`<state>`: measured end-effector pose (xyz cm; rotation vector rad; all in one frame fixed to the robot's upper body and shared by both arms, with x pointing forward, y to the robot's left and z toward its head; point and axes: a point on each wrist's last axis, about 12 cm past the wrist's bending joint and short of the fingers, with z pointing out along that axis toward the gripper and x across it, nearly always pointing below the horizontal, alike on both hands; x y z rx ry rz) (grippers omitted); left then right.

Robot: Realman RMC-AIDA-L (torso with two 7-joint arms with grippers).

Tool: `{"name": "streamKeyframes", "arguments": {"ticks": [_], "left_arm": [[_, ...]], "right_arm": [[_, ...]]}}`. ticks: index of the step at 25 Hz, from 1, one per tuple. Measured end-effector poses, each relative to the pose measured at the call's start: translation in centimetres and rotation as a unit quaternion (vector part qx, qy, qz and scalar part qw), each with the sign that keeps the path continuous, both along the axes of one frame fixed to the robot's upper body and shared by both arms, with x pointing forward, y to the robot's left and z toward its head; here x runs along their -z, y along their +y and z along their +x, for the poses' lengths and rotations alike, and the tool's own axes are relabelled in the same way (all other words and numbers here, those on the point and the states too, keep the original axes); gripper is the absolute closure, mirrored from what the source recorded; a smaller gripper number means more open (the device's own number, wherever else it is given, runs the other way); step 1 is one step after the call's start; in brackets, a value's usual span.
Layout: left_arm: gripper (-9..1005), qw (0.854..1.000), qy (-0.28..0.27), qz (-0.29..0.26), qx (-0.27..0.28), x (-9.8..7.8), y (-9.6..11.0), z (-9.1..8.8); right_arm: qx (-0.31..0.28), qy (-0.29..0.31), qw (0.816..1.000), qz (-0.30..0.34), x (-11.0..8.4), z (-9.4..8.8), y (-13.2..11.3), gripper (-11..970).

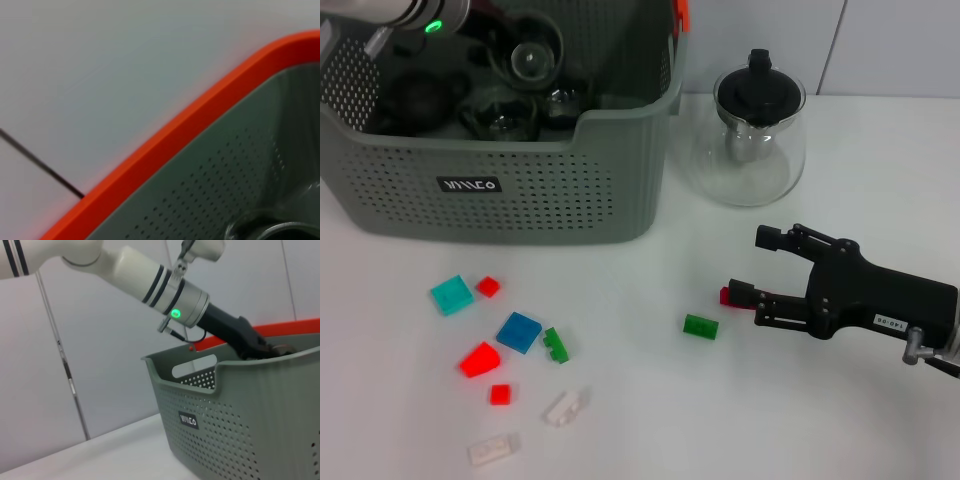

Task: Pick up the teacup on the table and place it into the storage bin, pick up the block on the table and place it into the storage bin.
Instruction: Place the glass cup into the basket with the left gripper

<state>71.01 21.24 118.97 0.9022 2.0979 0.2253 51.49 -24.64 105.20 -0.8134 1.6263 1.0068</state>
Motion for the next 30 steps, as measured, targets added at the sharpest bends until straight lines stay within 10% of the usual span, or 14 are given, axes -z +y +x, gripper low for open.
{"name": "streamKeyframes", "arguments": {"ticks": [30], "left_arm": [[853, 0.999, -0.016, 0.038, -0.005, 3.4, 2.0, -0.2]], "right_arm": [[0.006, 0.005, 1.0, 0.001, 0.2, -0.1, -0.1, 14]]}}
